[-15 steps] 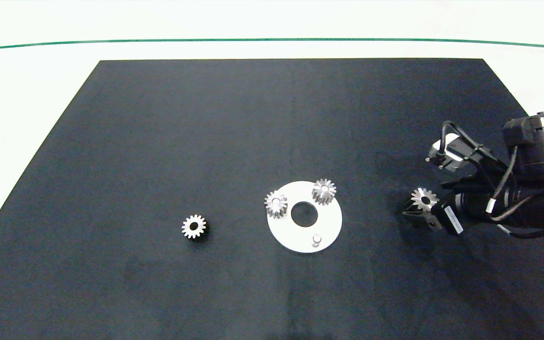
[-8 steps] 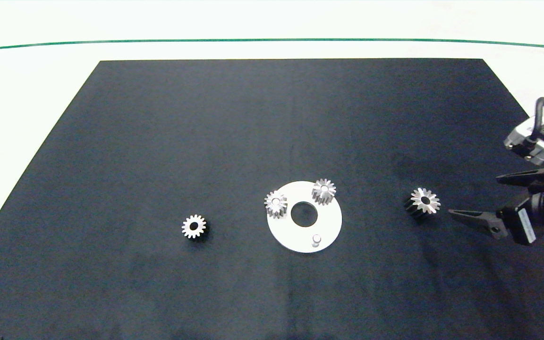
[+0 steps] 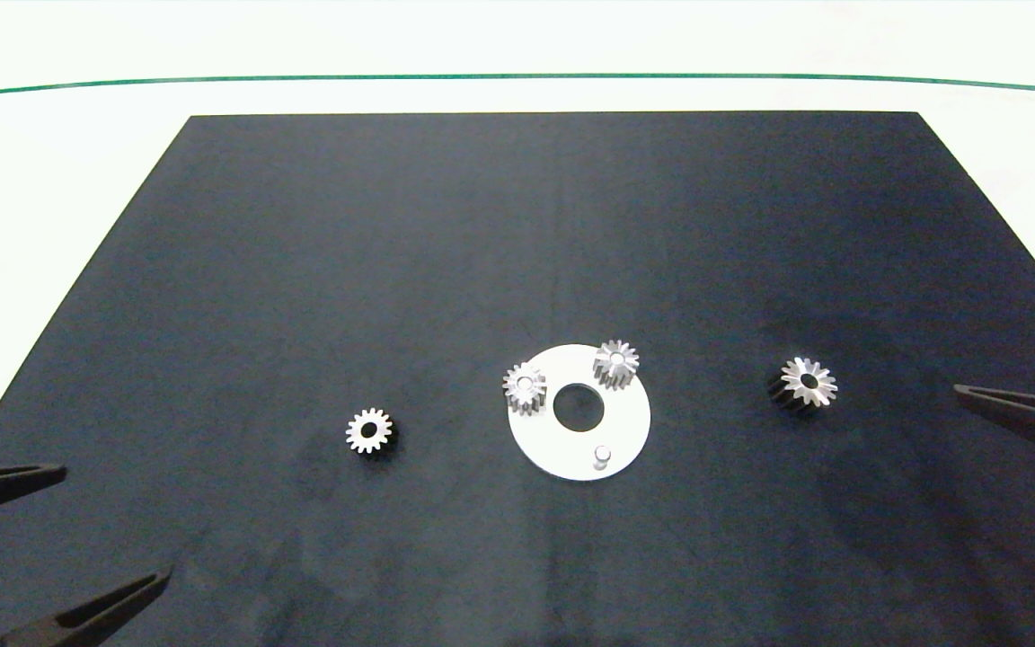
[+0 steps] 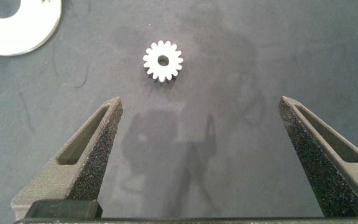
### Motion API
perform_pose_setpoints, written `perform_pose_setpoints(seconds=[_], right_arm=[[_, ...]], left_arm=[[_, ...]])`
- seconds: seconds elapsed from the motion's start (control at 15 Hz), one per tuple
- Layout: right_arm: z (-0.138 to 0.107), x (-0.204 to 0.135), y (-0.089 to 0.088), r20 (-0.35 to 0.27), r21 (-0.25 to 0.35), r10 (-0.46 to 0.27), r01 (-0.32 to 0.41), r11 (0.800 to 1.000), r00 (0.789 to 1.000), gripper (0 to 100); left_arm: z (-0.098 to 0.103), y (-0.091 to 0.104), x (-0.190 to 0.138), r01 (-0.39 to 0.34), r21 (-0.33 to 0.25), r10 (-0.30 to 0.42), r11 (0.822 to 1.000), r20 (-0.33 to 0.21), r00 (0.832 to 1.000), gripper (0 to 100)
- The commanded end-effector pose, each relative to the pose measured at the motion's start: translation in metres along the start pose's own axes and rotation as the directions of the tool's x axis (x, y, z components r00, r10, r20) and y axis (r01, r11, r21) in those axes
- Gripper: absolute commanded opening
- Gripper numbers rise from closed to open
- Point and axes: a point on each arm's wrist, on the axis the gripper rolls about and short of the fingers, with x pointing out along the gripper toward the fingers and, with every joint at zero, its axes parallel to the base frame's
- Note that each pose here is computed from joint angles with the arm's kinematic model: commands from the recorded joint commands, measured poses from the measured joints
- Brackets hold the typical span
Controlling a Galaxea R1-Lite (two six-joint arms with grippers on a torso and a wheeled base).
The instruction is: Remove an incorrectly installed larger gear and replace it with the correct smaller gear
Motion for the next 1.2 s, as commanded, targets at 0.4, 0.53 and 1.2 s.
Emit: perform_pose_setpoints(seconds=[0.4, 0.53, 1.2], right_arm=[[0.0, -0.005, 0.0, 0.011, 0.016, 0.007, -0.007, 1.0, 1.0, 100], [0.0, -0.004, 0.0, 0.01, 0.016, 0.007, -0.008, 1.0, 1.0, 100], [-0.001, -0.001, 0.0, -0.002, 0.025, 0.012, -0.012, 1.0, 1.0, 100]], left_arm=[[0.005, -0.012, 0.076, 0.104, 0.026, -0.101, 0.994, -0.1, 0.99, 100], [0.007, -0.014, 0.089, 0.105, 0.033, -0.102, 0.994, -0.084, 0.991, 100], [0.016, -0.033, 0.144, 0.141, 0.07, -0.14, 0.988, -0.029, 0.99, 100]])
